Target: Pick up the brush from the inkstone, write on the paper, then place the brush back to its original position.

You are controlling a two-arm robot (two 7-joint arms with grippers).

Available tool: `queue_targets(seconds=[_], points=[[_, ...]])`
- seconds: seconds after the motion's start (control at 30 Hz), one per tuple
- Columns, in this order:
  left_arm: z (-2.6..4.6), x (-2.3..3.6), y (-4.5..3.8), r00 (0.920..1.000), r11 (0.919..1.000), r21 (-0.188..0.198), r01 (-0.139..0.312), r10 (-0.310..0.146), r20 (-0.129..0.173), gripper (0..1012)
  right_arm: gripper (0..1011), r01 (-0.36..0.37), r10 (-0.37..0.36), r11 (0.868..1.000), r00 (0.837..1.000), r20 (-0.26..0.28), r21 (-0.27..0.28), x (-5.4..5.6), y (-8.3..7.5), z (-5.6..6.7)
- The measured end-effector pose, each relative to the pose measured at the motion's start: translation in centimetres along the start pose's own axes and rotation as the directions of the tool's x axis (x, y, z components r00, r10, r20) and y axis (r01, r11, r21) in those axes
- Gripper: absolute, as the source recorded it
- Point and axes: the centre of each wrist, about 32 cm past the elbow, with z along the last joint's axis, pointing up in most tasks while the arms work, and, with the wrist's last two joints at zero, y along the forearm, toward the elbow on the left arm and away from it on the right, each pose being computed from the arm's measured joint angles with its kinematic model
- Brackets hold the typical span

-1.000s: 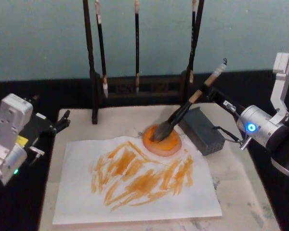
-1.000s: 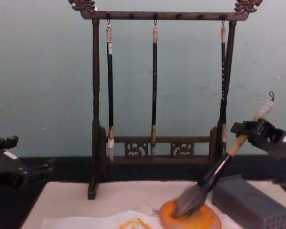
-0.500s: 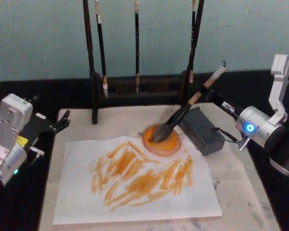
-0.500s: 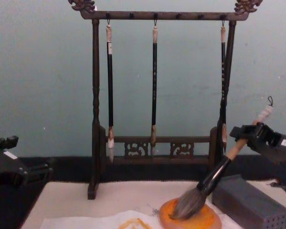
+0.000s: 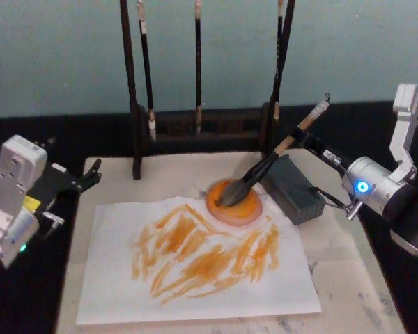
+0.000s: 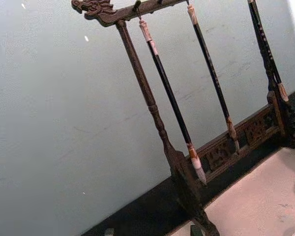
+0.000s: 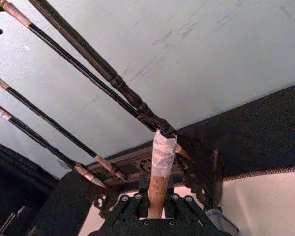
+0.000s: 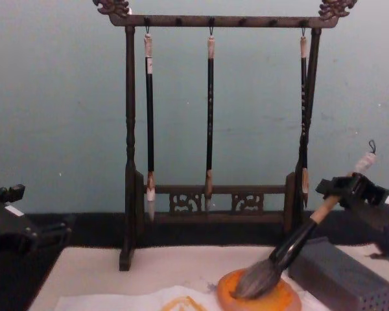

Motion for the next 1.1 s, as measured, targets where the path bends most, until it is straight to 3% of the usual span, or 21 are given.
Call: queue_targets(seconds=[0.73,1.1], points=[[0.00,0.00,0.00,1.0000,1.0000,0.000,0.000,0.000,0.000,1001,173,0.012,-0.012,1.000,1.000,-0.003,-0.002,0.05,-0.07,-0.13],[0.00,0.00,0.00,1.0000,1.0000,0.000,0.000,0.000,0.000,1001,517,0.011,-0.011,1.000,1.000,-0.005,-0.003,0.05,-0.07,-0.17]])
